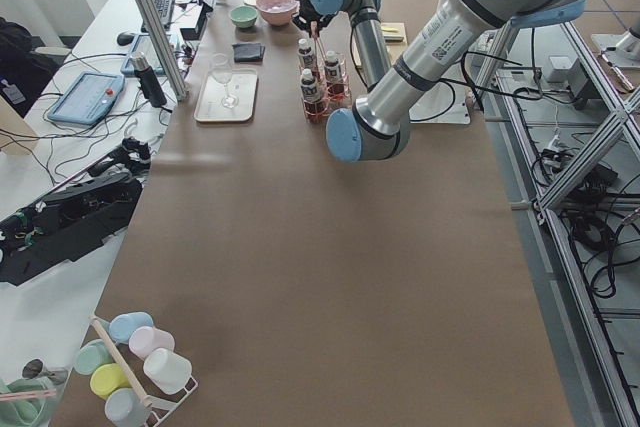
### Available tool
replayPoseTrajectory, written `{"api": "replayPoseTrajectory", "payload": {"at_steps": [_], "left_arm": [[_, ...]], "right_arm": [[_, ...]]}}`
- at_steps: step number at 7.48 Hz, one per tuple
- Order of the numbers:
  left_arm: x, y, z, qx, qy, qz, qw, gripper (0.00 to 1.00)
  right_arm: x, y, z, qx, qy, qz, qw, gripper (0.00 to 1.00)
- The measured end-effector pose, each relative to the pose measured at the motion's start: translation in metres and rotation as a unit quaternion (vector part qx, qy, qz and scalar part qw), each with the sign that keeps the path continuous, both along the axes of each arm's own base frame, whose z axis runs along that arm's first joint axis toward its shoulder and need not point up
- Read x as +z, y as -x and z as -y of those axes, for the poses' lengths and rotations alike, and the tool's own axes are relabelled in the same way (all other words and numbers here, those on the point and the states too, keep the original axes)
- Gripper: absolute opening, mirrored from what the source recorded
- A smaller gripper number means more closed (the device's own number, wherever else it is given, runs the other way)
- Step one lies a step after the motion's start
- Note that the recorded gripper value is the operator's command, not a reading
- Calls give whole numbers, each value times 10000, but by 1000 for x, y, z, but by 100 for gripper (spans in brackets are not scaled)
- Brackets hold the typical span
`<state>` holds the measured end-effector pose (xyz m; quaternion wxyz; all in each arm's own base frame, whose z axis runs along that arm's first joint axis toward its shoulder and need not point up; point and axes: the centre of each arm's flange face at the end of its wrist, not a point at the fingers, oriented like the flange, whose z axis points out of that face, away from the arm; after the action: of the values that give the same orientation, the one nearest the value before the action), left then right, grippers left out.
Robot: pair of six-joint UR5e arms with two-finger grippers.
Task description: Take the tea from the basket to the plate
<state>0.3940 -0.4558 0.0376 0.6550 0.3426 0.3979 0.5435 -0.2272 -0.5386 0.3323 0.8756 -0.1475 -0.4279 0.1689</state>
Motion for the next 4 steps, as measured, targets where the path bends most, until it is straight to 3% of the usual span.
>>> {"api": "replayPoseTrajectory", "payload": {"at_steps": [4], "left_arm": [[-3,4,-2,-9,-28,-38,10000,0]], "right_arm": [[-83,33,11,543,581,134,9967,100]]}}
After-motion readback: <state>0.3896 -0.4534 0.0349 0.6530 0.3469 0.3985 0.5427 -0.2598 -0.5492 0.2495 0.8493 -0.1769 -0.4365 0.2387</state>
